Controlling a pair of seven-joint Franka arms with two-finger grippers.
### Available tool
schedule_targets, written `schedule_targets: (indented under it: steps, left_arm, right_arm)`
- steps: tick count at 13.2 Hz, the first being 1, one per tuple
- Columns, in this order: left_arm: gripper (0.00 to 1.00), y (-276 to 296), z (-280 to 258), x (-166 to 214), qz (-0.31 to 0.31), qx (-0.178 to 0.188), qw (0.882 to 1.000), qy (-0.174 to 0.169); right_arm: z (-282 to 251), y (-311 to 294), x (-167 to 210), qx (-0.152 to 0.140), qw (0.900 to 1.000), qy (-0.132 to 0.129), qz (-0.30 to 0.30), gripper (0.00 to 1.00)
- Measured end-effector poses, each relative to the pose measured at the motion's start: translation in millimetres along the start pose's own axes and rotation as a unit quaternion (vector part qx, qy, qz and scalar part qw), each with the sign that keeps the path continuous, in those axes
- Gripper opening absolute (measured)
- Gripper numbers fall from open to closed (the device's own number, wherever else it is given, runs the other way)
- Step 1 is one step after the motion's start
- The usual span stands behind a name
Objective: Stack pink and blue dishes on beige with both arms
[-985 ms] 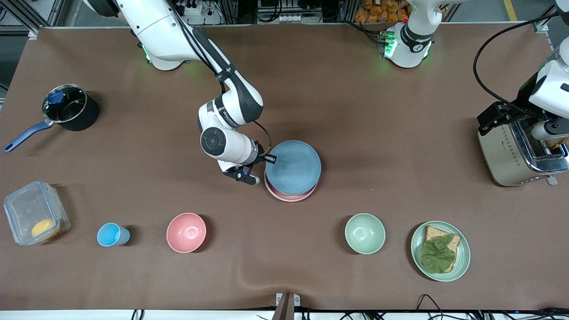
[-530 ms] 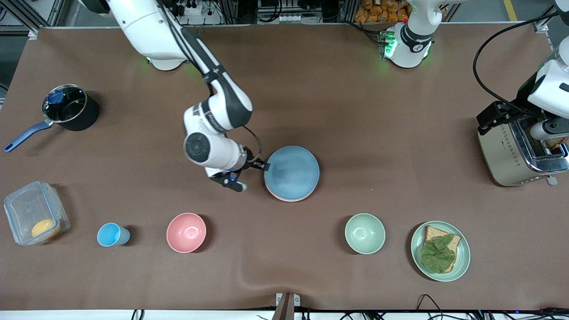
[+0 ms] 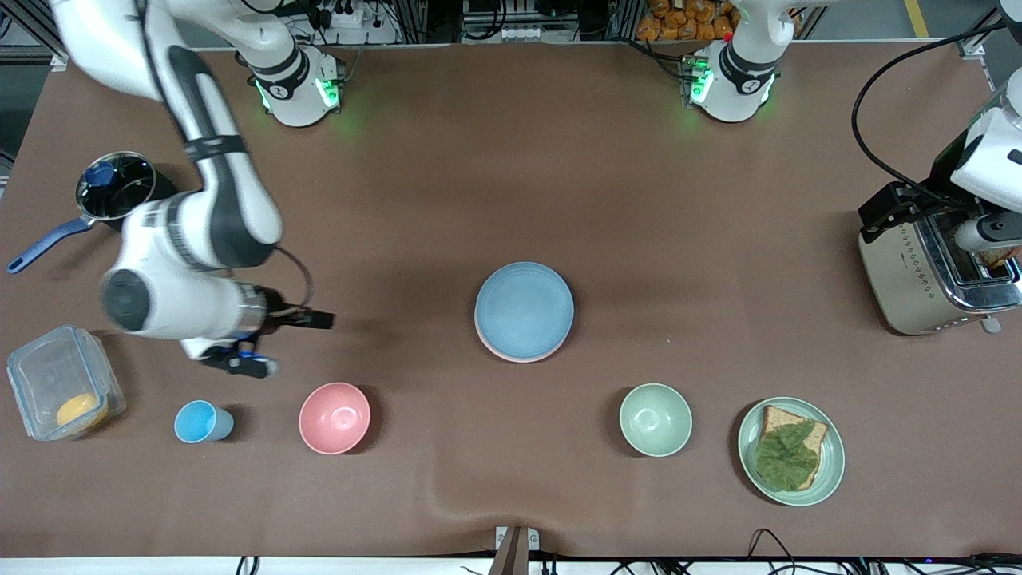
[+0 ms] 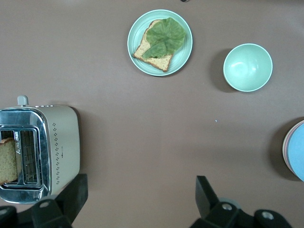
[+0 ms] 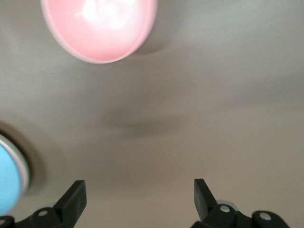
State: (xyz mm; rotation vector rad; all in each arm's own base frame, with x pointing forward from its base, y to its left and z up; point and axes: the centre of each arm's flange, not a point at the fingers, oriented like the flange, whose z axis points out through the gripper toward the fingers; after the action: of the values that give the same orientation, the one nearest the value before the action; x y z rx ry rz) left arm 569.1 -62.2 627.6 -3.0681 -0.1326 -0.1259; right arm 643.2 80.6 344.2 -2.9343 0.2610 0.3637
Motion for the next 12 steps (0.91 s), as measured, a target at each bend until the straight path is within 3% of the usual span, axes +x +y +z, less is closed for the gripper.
schedule_targets:
  steps: [2, 5, 9, 12]
  left_arm:
    - [1.00, 0, 0, 0, 0.000, -0.001, 1.000, 0.000]
    - [1.00, 3, 1, -2, -0.001, -0.014, 1.000, -0.011]
    - [1.00, 4, 4, -8, -0.002, -0.022, 0.999, -0.035]
    - [1.00, -3, 6, -10, -0.007, -0.019, 0.999, -0.047]
  right_arm:
    - [-20, 33, -8, -0.036, 0.999, 0.005, -0.024, 1.00]
    - [-64, 25, -40, -0.086, 0.994, 0.031, -0.064, 1.00]
    - [-135, 31, -76, -0.091, 0.984, 0.076, -0.135, 1.00]
    - [-179, 47, -101, -0.092, 0.980, 0.082, -0.153, 1.00]
